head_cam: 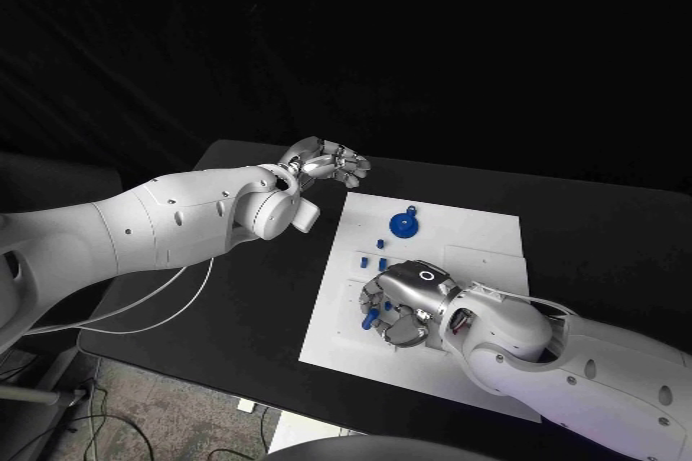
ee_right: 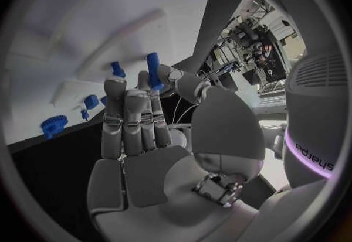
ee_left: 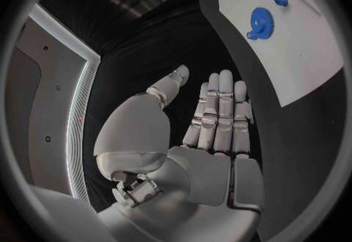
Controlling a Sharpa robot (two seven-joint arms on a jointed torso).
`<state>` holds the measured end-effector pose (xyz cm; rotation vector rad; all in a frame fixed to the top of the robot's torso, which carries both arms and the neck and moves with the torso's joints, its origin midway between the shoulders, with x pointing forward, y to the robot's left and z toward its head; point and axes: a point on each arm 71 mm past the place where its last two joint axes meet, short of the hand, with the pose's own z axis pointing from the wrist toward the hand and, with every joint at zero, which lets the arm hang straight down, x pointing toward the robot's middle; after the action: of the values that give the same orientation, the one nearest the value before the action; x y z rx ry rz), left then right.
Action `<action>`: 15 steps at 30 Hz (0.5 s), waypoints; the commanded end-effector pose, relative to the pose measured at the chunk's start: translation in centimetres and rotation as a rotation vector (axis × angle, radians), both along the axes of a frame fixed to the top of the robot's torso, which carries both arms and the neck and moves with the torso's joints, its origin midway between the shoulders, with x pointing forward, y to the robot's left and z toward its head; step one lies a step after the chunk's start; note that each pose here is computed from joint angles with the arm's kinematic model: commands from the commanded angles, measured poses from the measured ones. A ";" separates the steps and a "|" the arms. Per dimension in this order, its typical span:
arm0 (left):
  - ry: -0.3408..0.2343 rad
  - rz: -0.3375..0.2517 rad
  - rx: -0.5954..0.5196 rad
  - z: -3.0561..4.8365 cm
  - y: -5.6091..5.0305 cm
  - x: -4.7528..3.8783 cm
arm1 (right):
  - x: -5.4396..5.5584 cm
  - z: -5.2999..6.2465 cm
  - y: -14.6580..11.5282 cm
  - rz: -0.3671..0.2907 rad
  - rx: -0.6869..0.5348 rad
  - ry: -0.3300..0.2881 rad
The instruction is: Assemble the parts on the task board
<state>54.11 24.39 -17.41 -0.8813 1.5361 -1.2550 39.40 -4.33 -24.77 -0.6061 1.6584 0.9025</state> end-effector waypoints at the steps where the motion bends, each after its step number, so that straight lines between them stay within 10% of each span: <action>1: 0.000 -0.019 -0.007 0.06 -0.3 -0.05 | 0.0 -0.1 -0.1 -0.008 -0.016 -0.017; 15: 0.000 -0.017 -0.007 0.07 -0.2 -0.05 | 0.1 -0.5 -0.2 -0.006 -0.058 -0.004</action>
<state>54.10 24.41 -17.43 -0.8821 1.5382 -1.2546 39.51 -4.40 -24.88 -0.6140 1.6631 0.8811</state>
